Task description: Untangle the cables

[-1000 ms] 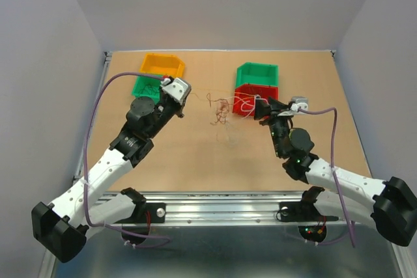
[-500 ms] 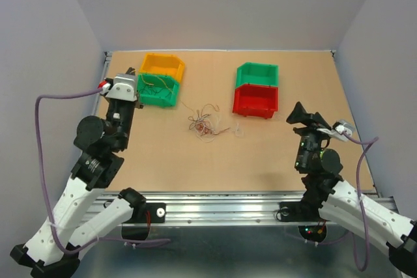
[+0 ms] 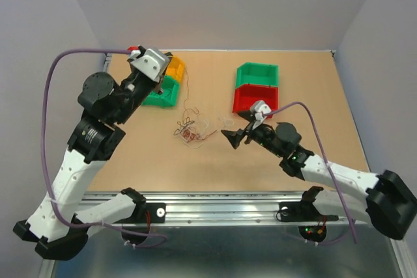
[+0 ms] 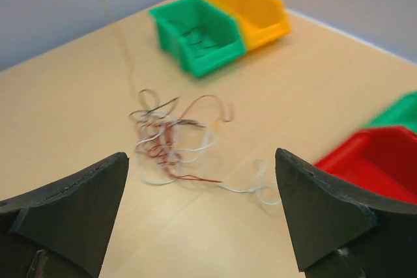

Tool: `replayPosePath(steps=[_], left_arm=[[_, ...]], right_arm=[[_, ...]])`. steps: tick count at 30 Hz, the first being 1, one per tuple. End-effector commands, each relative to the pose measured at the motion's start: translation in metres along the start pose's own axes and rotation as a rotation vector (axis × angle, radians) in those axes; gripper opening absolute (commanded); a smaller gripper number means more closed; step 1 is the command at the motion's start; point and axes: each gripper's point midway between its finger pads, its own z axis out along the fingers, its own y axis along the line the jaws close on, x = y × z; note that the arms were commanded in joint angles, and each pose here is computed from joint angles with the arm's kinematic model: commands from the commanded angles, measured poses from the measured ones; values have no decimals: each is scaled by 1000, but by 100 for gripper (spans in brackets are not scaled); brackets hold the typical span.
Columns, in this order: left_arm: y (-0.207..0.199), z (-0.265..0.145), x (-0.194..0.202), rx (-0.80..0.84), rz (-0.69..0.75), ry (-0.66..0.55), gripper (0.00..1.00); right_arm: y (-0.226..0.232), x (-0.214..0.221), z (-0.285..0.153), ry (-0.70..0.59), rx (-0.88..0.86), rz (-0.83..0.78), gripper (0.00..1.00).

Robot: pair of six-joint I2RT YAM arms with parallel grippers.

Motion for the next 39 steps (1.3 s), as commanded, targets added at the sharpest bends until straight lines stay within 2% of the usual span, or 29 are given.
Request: replayPosePath(steps=[1,3,6,7,9,10,13,17,18,19,20,21,24,25,26,27,30,31,33,35,37,39], left_arm=[[-6,5,-55,102,-43,-103,0],[-12,18,-57,144,-63,-90,0],[-7,25,-88,156,-94,-151,0],[-6,26,-94,156,-105,-163,0],[-9,34,-103,181,-134,-176,0],[-4,34,-120,180,-140,-215,0],[4,20,-166,188,-162,-321,0],[34,-6,-226,100,-161,-478,0],[45,-16,-242,57,-158,-535,0],[53,-26,-256,29,-156,-580,0],[62,-33,-263,-15,-166,-605,0],[66,-41,-270,-29,-170,-640,0],[62,-42,-265,-20,-172,-647,0],[56,-33,-247,-11,-172,-607,0],[52,-27,-237,-9,-164,-589,0],[53,-24,-230,-25,-161,-589,0],[39,11,-165,-46,-150,-461,0],[38,18,-152,-53,-144,-434,0],[34,32,-128,-67,-140,-375,0],[25,47,-98,-52,-146,-309,0],[12,54,-73,-18,-151,-258,0],[4,59,-56,0,-159,-218,0]], right_arm=[[70,-36,34,-142,-400,-53,99],[85,-30,58,-132,-481,-5,99],[109,-33,89,-169,-610,20,99],[111,-37,88,-184,-614,23,99],[117,-17,118,-159,-610,40,98],[114,-2,139,-144,-575,58,98],[105,21,167,-135,-503,80,95],[111,60,189,-78,-538,102,90],[112,61,190,-77,-542,109,85],[112,62,191,-73,-536,122,72],[110,62,193,-77,-521,127,50],[108,58,191,-93,-508,130,42],[106,46,181,-129,-505,131,28],[106,38,171,-152,-511,131,16],[106,34,166,-162,-512,132,13],[107,29,161,-174,-516,129,13],[107,15,142,-202,-523,117,13],[107,8,133,-210,-528,111,16],[105,5,125,-213,-522,102,30],[103,-1,115,-224,-512,89,28],[102,-4,110,-230,-510,82,20],[105,-7,104,-234,-524,77,19]])
